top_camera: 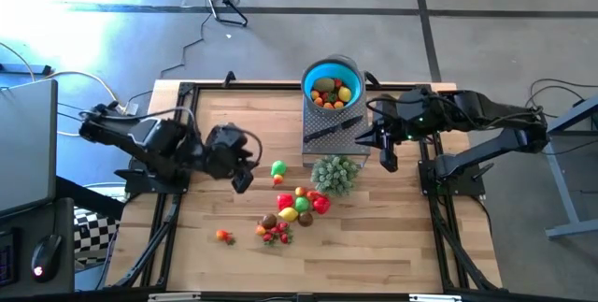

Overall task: Pick & Place Fruit
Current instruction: Put the yellow lemon into the blue strainer bowl

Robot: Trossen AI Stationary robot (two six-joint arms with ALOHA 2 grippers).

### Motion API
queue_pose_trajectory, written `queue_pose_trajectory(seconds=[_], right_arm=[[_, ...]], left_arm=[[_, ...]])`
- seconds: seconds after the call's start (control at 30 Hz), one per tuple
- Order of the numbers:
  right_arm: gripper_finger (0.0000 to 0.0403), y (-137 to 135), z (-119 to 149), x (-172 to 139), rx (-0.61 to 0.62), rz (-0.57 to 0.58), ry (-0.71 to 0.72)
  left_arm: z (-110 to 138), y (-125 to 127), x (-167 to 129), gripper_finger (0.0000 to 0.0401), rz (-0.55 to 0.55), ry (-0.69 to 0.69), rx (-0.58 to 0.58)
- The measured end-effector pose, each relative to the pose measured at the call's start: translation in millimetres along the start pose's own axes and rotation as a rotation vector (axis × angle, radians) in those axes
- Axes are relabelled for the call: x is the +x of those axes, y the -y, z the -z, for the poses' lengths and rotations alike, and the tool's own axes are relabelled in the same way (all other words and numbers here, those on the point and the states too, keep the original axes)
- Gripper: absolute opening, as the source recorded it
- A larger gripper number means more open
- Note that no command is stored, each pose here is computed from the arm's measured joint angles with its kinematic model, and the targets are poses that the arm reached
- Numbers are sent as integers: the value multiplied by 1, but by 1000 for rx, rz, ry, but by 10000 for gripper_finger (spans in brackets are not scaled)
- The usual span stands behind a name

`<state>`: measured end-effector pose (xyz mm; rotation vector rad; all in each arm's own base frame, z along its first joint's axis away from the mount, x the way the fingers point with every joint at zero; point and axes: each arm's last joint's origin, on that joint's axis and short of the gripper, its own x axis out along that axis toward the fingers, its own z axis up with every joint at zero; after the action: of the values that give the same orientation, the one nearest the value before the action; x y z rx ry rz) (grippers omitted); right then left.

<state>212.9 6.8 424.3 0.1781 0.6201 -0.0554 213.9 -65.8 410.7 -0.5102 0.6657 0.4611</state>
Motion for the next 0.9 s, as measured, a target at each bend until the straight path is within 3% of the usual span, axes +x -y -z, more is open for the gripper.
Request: queue_pose_trajectory(seconds=[0.47,0.9], right_arm=[[28,1,-1,0,-30,4,7],[28,0,-5,2,-53,-4,50]], left_arm=[[50,20,17,157,-230,-211,-201],[66,48,62,157,-273,-220,-141]])
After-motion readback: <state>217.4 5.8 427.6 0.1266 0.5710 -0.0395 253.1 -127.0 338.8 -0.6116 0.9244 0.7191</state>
